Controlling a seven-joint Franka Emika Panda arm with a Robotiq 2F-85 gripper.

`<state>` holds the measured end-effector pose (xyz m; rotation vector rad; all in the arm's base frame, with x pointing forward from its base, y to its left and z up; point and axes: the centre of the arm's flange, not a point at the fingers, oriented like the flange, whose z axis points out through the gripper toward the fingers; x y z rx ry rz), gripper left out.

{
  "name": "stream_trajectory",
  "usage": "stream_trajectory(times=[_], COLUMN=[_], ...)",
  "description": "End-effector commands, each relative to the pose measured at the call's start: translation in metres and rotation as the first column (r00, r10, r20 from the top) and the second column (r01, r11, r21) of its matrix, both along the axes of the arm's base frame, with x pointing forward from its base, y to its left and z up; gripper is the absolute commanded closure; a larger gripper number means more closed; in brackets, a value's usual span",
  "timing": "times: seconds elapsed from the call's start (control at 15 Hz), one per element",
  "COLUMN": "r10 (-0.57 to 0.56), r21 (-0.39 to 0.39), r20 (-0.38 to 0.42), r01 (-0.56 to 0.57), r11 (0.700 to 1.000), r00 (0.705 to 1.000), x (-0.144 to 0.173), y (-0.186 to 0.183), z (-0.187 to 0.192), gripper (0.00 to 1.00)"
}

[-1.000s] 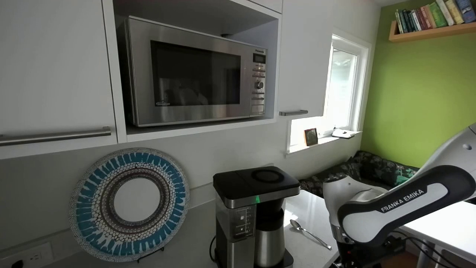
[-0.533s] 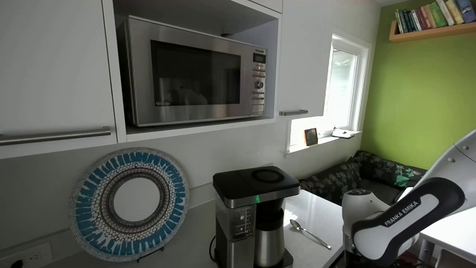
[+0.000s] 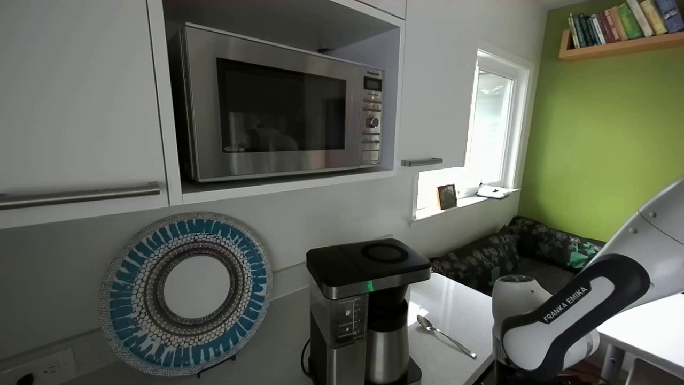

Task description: Open the kitchen drawer, then put a spoon inside it

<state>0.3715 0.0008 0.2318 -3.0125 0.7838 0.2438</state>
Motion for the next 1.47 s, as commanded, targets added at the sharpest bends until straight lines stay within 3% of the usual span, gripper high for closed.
stream_trajectory(times=[0.0, 0.2, 0.73, 1.4], r10=[-0.063, -0.174, -0.431, -0.589], r21=[0.058, 0.126, 0.233, 0.360], r20=[0.046, 0.059, -0.017, 0.007], r01=[0.060, 0.166, 0.423, 0.548], r11=[0.997, 0.978, 0.876, 0.755], r00=[0.997, 0.983, 0.902, 0.808], x=[-0.011, -0.017, -0.034, -0.045], y=[-0.016, -0.034, -0.069, -0.084], z=[-0.017, -0.027, -0.062, -0.076], gripper=[0.00, 0.00, 0.00, 0.00])
